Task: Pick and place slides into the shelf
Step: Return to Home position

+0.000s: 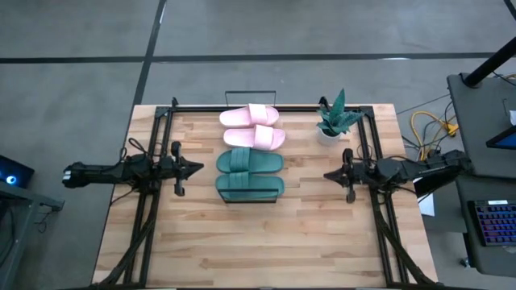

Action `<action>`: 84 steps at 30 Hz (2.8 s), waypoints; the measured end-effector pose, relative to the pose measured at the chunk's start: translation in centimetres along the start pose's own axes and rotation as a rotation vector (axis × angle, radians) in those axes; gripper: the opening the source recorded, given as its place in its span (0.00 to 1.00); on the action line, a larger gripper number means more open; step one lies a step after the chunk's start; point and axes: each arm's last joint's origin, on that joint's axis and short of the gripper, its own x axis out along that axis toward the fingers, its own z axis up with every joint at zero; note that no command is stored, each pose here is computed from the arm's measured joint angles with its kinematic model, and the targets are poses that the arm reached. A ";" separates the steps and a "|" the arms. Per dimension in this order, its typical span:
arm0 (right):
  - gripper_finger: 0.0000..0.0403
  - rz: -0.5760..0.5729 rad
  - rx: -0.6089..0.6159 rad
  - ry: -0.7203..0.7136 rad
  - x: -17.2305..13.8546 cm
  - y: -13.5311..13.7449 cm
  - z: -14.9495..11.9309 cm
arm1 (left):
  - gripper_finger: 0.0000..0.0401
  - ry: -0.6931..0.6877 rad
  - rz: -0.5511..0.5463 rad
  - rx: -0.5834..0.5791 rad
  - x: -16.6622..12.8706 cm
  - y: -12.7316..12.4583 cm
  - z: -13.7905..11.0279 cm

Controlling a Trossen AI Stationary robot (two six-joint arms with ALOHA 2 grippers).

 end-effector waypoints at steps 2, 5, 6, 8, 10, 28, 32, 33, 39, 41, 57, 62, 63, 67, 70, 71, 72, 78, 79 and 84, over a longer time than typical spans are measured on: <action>0.02 0.039 0.018 0.016 0.0 0.1 -0.2 | 0.00 0.001 -0.011 0.000 0.0 0.0 0.0; 0.02 0.031 0.041 0.009 -0.1 0.1 0.0 | 0.00 0.004 -0.014 0.004 0.0 0.0 -0.1; 0.02 0.032 0.023 0.015 -0.2 0.1 0.2 | 0.00 0.004 -0.012 0.007 0.0 0.0 -0.1; 0.02 -0.011 -0.006 0.020 -0.4 0.0 0.4 | 0.00 0.005 -0.005 0.007 0.0 0.0 -0.1; 0.02 -0.068 -0.065 0.013 -0.5 -0.2 0.5 | 0.00 0.006 -0.004 0.007 0.0 0.0 -0.1; 0.02 -0.014 -0.061 -0.021 -0.1 -1.6 0.1 | 0.00 0.015 -0.003 0.003 0.0 0.0 -0.2; 0.02 -0.022 -0.065 -0.029 -0.1 -1.7 0.2 | 0.00 0.015 -0.003 0.007 0.0 0.0 -0.2; 0.02 -0.022 -0.069 -0.030 -0.1 -1.7 0.2 | 0.00 0.014 -0.004 0.007 0.0 0.0 -0.2; 0.02 -0.022 -0.072 -0.028 -0.1 -1.7 0.2 | 0.00 0.001 0.000 0.005 0.0 0.0 -0.1; 0.02 -0.022 -0.080 -0.028 -0.1 -1.7 0.2 | 0.00 0.001 0.001 0.005 0.0 0.0 -0.1; 0.02 -0.022 -0.103 -0.027 -0.1 -1.7 0.2 | 0.00 -0.014 -0.002 0.002 0.1 0.0 0.1; 0.02 -0.023 -0.103 -0.027 -0.1 -1.7 0.2 | 0.00 -0.013 -0.003 0.002 0.1 0.0 0.1; 0.02 -0.022 -0.104 -0.027 -0.1 -1.7 0.2 | 0.00 -0.013 -0.003 0.002 0.1 0.0 0.1; 0.02 -0.022 -0.103 -0.027 -0.1 -1.7 0.2 | 0.00 -0.012 -0.003 0.003 0.1 0.0 0.1; 0.02 -0.022 -0.104 -0.028 -0.1 -1.7 0.2 | 0.00 -0.013 -0.003 0.003 0.1 0.0 0.1; 0.02 -0.023 -0.104 -0.027 -0.1 -1.7 0.2 | 0.00 -0.012 -0.003 0.003 0.1 0.0 0.1; 0.02 -0.022 -0.104 -0.027 -0.1 -1.7 0.2 | 0.00 -0.011 -0.004 0.003 0.1 0.0 0.1; 0.02 -0.022 -0.104 -0.027 -0.1 -1.7 0.2 | 0.00 -0.011 -0.003 0.003 0.1 0.0 0.1; 0.02 -0.023 -0.104 -0.027 -0.1 -1.7 0.2 | 0.00 -0.011 -0.003 0.003 0.1 0.0 0.1; 0.02 -0.022 -0.104 -0.028 -0.1 -1.7 0.2 | 0.00 -0.011 -0.003 0.003 0.1 0.0 0.1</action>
